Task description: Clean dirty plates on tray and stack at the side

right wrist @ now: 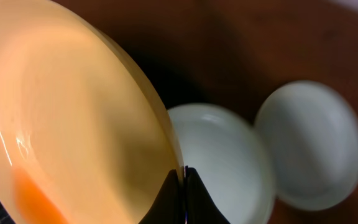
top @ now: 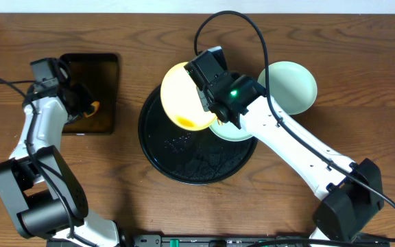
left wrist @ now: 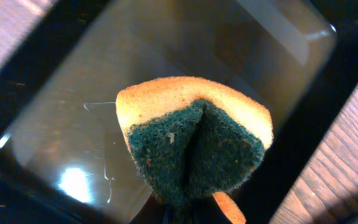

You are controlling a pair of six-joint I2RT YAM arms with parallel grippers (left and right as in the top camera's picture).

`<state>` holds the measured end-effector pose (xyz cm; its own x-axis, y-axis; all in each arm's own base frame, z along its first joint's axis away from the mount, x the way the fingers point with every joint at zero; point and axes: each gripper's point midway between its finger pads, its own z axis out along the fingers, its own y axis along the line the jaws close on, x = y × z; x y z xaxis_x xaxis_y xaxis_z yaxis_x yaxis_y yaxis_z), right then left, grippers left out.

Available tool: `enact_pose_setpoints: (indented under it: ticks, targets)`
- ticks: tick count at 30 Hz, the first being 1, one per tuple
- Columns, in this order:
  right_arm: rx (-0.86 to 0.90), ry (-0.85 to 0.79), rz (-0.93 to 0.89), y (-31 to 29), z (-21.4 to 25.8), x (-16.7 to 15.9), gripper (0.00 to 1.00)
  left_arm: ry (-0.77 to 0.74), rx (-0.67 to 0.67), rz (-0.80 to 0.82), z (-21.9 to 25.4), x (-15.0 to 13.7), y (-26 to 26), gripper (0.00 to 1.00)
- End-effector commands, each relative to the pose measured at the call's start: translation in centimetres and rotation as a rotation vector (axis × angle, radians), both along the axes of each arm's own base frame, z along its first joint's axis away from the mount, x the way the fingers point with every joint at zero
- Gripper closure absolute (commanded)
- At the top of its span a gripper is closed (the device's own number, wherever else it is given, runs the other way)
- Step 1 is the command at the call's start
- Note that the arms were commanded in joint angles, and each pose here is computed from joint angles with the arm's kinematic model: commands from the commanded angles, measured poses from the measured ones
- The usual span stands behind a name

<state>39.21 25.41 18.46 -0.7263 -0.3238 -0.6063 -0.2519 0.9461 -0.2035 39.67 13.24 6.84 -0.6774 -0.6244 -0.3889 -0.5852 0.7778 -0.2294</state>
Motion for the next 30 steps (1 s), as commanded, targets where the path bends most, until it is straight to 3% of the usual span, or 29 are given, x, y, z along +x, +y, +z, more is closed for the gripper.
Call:
enact_pose_setpoints:
  ticks: [1, 10, 19, 30]
  targets:
    - [-0.153, -0.139, 0.064, -0.1, 3.2, 0.7, 0.99, -0.006, -0.008, 0.036, 0.2, -0.3, 0.8, 0.92]
    - [-0.472, -0.394, 0.154, 2.6, 8.2, -0.5, 0.99, 0.0, -0.01, 0.038, 0.1, -0.5, 0.9, 0.92]
    - [-0.631, -0.473, 0.327, 6.4, 10.0, -2.8, 0.99, 0.009, -0.014, 0.038, 0.0, -0.7, 0.8, 0.92]
    - [-0.809, -0.547, 0.408, 7.9, 12.4, -3.4, 0.99, 0.012, -0.015, 0.038, -0.1, -0.8, 0.8, 0.92]
